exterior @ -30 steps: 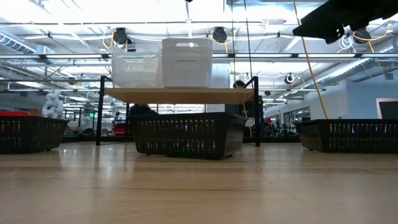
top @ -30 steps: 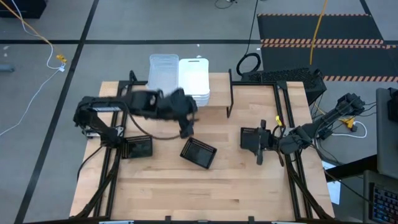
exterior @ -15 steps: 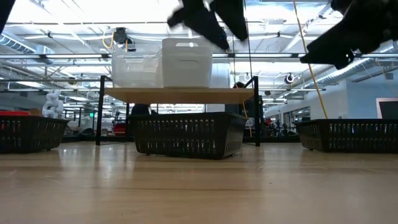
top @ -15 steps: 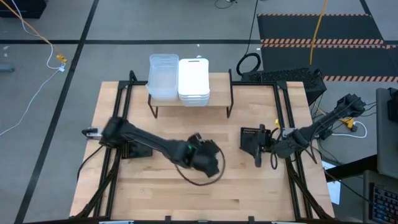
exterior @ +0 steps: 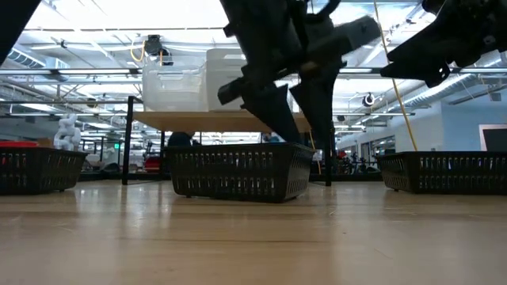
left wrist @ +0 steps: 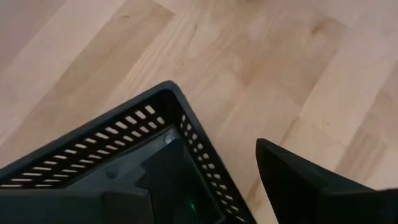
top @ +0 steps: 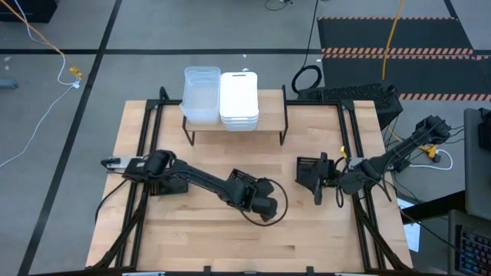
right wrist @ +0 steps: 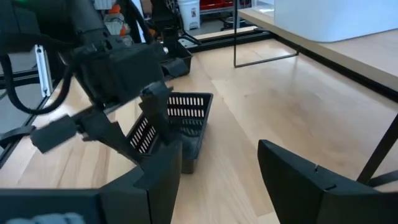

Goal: Stack baskets on shelf by color
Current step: Put the center black bin on the shelf, then put the middle bottom black bin on the shelf

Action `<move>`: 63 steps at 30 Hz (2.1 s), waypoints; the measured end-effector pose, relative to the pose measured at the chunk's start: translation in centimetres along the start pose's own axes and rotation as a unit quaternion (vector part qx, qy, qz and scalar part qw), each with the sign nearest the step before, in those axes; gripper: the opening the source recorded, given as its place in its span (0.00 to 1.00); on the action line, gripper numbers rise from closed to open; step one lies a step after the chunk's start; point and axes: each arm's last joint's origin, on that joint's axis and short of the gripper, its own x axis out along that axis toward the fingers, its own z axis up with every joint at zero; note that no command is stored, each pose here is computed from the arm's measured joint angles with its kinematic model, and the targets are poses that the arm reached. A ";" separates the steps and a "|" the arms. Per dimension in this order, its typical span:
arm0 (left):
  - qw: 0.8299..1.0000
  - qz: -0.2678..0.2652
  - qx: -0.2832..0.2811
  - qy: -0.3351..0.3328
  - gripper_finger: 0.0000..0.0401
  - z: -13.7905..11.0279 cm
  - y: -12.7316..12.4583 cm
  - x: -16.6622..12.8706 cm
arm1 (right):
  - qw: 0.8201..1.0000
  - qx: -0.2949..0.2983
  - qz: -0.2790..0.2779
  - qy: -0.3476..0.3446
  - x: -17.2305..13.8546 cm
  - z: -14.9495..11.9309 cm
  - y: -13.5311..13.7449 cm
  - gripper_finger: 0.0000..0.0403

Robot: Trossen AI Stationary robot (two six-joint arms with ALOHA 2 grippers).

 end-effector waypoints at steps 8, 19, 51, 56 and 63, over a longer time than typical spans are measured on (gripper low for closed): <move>1.000 0.010 0.012 0.017 0.38 -0.5 0.1 1.3 | 1.000 -0.001 0.000 0.000 0.0 0.0 0.0 0.51; 0.984 -0.080 0.144 0.069 0.04 0.0 0.0 -0.4 | 1.000 0.004 0.001 0.001 0.0 0.0 0.0 0.51; 0.931 -0.196 0.305 0.034 0.45 -3.7 -4.3 -6.0 | 1.000 0.010 0.011 0.015 0.0 -0.2 0.0 0.51; 0.921 -0.208 0.329 0.030 0.58 -5.5 -5.8 -5.3 | 1.000 0.019 0.010 0.013 0.0 -0.2 0.0 0.51; 0.925 -0.184 0.330 0.030 0.57 -6.1 -6.0 -4.7 | 1.000 0.022 0.011 0.009 0.0 -0.1 0.0 0.51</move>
